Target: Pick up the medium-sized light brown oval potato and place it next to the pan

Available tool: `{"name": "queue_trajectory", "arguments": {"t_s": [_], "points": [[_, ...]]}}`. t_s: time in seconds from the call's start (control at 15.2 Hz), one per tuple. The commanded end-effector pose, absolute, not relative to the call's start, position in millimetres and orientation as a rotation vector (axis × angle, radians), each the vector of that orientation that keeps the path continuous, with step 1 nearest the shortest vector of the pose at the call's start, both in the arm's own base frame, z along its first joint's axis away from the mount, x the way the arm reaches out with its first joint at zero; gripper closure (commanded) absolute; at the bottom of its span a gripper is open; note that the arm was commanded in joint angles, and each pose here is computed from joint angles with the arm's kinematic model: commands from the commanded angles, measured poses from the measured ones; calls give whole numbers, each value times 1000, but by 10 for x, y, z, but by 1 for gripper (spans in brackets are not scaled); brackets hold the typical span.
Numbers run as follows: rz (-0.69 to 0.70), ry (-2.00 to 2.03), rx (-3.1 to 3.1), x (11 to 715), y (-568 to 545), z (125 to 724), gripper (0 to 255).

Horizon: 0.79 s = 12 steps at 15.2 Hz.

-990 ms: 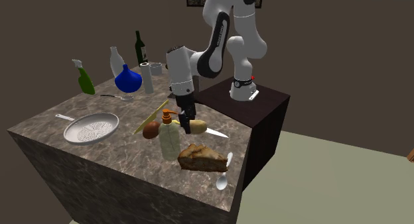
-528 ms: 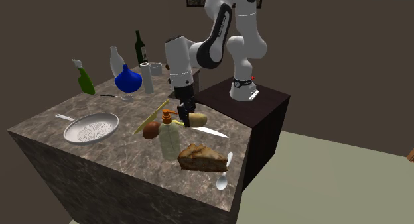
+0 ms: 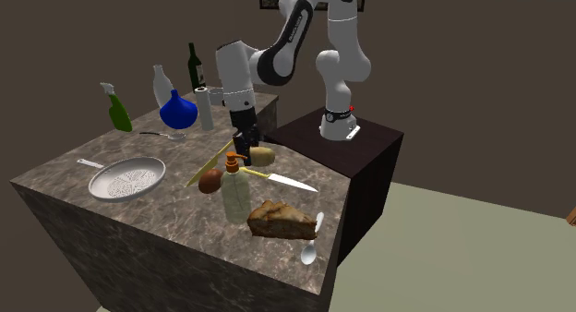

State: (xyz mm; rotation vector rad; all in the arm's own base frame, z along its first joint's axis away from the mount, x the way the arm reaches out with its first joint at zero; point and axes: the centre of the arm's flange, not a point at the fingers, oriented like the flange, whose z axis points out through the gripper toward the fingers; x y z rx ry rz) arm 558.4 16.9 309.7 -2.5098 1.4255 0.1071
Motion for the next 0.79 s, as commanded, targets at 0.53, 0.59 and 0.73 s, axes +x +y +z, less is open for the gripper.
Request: {"name": "queue_trajectory", "arguments": {"t_s": [0.53, 0.59, 0.73], "points": [[107, 1424, -2511, 5787, -1137, 3099, 255], [107, 1424, -2511, 5805, -1267, 3100, 255], [107, 1424, -2511, 5842, -1529, 3101, 255]]}}
